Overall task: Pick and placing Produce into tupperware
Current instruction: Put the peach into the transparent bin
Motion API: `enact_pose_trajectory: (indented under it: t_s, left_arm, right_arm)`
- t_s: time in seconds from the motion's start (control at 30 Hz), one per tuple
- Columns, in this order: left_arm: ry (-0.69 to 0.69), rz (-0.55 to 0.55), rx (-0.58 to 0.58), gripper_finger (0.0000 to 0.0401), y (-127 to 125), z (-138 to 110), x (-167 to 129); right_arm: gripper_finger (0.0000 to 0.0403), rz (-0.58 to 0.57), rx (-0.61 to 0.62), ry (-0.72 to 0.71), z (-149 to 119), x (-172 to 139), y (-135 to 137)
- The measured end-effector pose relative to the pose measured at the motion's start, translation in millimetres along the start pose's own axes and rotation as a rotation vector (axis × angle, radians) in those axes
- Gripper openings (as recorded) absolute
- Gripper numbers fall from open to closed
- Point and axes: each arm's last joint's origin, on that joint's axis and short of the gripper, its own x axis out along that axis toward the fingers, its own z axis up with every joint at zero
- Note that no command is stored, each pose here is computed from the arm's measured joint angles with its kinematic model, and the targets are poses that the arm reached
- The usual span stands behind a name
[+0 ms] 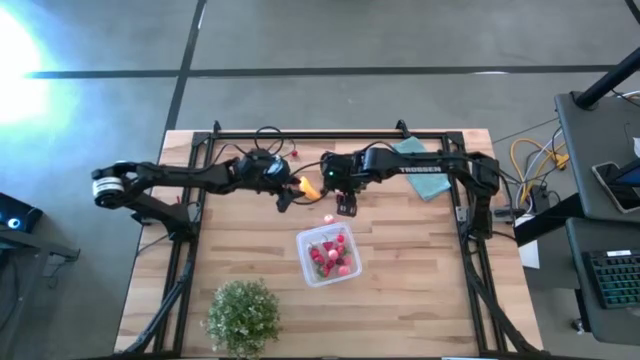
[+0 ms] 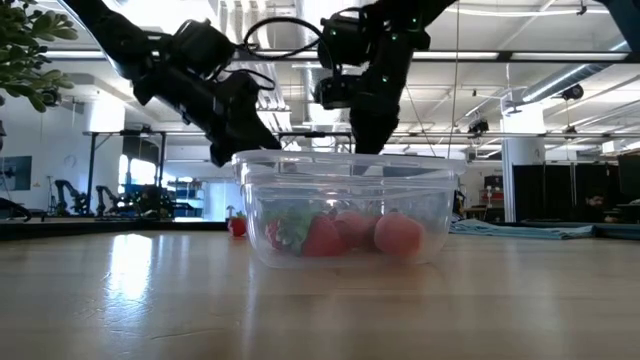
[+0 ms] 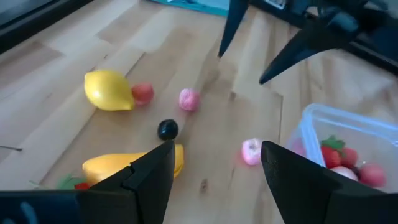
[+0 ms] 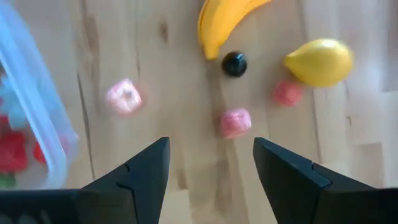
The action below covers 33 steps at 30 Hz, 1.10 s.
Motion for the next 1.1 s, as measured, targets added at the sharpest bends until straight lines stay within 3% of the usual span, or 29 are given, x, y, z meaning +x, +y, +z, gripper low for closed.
enact_pose_trajectory:
  t_s: [0.13, 0.5, 0.8, 1.1]
  left_arm:
    - [-0.009, -0.036, 0.004, 0.0224, -2.1, 1.8, -3.2]
    - [-0.014, -0.041, 0.013, 0.0224, -2.8, 2.3, -5.5]
    - [-0.015, -0.041, 0.013, 0.0224, -3.3, 2.7, -7.4]
    - [-0.038, -0.046, 0.013, 0.0224, -4.6, 6.0, -10.5]
  right_arm:
    - [0.0224, 0.059, -0.041, 0.021, -6.8, 7.0, -0.5]
    - [0.0224, 0.044, -0.171, -0.024, -16.3, 29.7, 1.5]
    - [0.0224, 0.038, -0.144, -0.051, -13.5, 30.4, 1.1]
    - [0.0224, 0.013, -0.15, -0.014, -14.1, 54.1, -1.5]
